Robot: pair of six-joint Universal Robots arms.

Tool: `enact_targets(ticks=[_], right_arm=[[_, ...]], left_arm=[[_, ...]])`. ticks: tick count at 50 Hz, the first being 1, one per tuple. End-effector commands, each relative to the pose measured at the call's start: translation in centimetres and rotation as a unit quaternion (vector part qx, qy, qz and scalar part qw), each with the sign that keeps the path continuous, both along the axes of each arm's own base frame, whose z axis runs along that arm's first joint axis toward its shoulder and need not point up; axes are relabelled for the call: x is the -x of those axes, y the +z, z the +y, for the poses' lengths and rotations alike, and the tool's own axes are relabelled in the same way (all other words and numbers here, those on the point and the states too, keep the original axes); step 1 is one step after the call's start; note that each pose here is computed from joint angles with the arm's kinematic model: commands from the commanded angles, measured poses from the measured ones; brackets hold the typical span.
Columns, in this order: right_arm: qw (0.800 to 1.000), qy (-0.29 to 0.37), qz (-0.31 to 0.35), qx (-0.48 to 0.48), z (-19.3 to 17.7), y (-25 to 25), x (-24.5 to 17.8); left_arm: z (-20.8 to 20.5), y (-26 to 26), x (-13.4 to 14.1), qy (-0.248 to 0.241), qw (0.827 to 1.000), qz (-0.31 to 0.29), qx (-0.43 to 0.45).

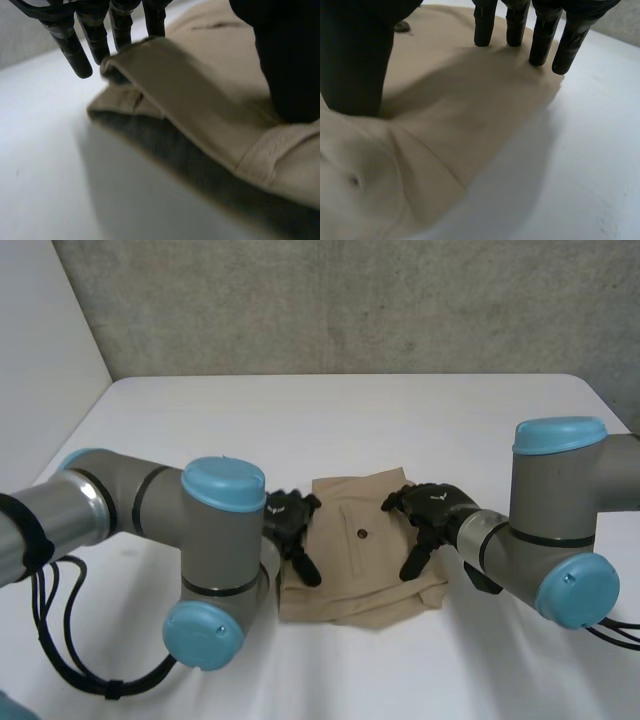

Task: Fold the shorts.

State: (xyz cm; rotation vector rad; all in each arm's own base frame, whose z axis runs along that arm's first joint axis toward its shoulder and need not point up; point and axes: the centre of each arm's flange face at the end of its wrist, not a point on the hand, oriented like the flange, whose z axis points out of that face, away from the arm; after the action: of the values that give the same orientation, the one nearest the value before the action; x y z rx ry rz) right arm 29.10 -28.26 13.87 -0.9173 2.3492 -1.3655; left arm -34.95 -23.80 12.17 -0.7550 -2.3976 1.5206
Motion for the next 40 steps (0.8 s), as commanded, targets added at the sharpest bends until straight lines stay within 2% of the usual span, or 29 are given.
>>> enact_targets(ticks=[1,6,10,14,16,19,23,27,34,40], right_arm=[[0.999,0.010,0.038,0.034,0.1,0.5,0.2],[0.994,-0.002,-0.008,0.110,0.3,6.2,0.2],[0.979,-0.067,-0.077,0.178,-0.1,11.0,1.0],[0.952,-0.139,-0.119,0.247,0.6,16.4,2.9],[0.938,-0.165,-0.127,0.277,1.3,18.7,3.8],[0.932,-0.179,-0.113,0.295,1.5,20.2,4.8],[0.935,-0.191,-0.078,0.290,1.2,20.7,6.1],[0.944,-0.188,-0.057,0.265,1.6,20.6,6.5],[0.946,-0.180,-0.058,0.263,1.6,20.5,6.3],[0.954,-0.148,-0.064,0.253,1.8,20.0,5.7]], left_arm=[[1.2,-0.7,-0.9,0.000,0.999,-0.030,-0.027],[1.8,6.4,-0.5,-0.007,0.999,0.030,0.044],[2.0,12.8,-1.3,0.000,0.990,0.085,0.113],[0.9,18.1,-4.1,0.036,0.977,0.122,0.169],[-0.8,20.7,-7.2,0.084,0.968,0.129,0.198],[-1.8,22.0,-10.0,0.114,0.968,0.117,0.192],[-2.0,22.2,-11.4,0.107,0.976,0.109,0.156],[-1.7,21.8,-11.4,0.095,0.980,0.112,0.131],[-1.5,21.8,-11.4,0.095,0.980,0.119,0.126],[-0.7,21.6,-11.0,0.084,0.982,0.121,0.121]])
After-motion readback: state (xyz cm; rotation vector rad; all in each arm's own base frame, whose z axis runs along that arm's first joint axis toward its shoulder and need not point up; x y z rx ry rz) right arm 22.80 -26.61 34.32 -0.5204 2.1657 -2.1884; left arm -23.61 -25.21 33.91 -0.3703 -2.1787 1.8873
